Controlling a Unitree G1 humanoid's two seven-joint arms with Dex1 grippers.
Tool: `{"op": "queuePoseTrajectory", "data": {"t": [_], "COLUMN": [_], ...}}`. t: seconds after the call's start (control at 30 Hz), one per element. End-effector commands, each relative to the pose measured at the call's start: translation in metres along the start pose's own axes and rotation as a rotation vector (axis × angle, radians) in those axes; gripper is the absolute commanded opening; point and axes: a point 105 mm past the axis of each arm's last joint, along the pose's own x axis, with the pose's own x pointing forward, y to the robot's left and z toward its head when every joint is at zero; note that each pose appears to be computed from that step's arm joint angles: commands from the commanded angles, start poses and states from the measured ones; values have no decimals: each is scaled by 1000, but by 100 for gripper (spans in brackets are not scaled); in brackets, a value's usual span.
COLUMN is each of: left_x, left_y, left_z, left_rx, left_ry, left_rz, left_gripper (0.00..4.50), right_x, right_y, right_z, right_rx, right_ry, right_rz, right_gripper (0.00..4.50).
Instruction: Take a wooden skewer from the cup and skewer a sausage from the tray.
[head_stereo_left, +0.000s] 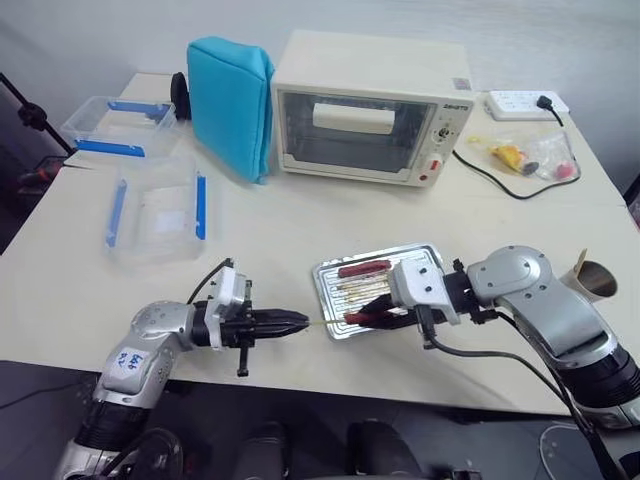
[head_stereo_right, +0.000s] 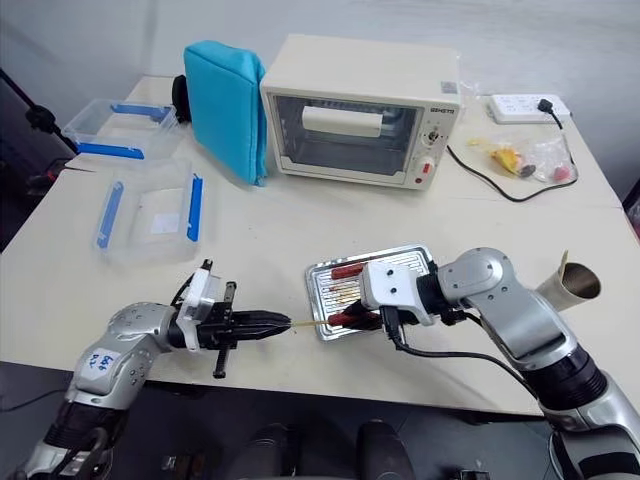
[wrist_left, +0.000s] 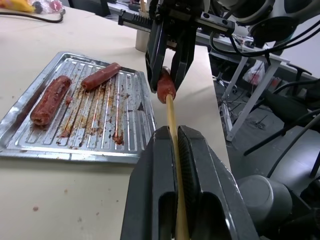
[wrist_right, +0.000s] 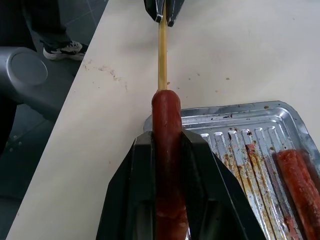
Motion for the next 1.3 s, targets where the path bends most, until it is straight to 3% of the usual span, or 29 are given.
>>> {"op": "queuePoseTrajectory", "data": {"t": [0.03, 0.43, 0.77, 0.87, 1.2, 1.3], "left_x": [22, 67, 38, 32, 5, -14], "left_y": [-3, -5, 8, 10, 10, 9], "left_z": [5, 22, 16, 13, -1, 1], "left_rx": [23, 53, 58, 53, 40, 47], "left_ry": [-15, -78, -61, -56, -46, -92], "left_rz": [-61, -195, -72, -41, 64, 148], "left_gripper": [0, 0, 0, 0, 0, 0], "right_x": [7, 13, -1, -5, -35, -47], "right_y": [5, 8, 6, 4, 5, 2], "right_z": [22, 31, 20, 21, 34, 35], "right_rx": [-90, -100, -35, -13, 13, 11], "right_ry": [-52, -82, -50, -62, -145, -222], "right_rz": [47, 79, 55, 32, 4, -77], "right_gripper": [66, 66, 66, 128, 447, 447]}}
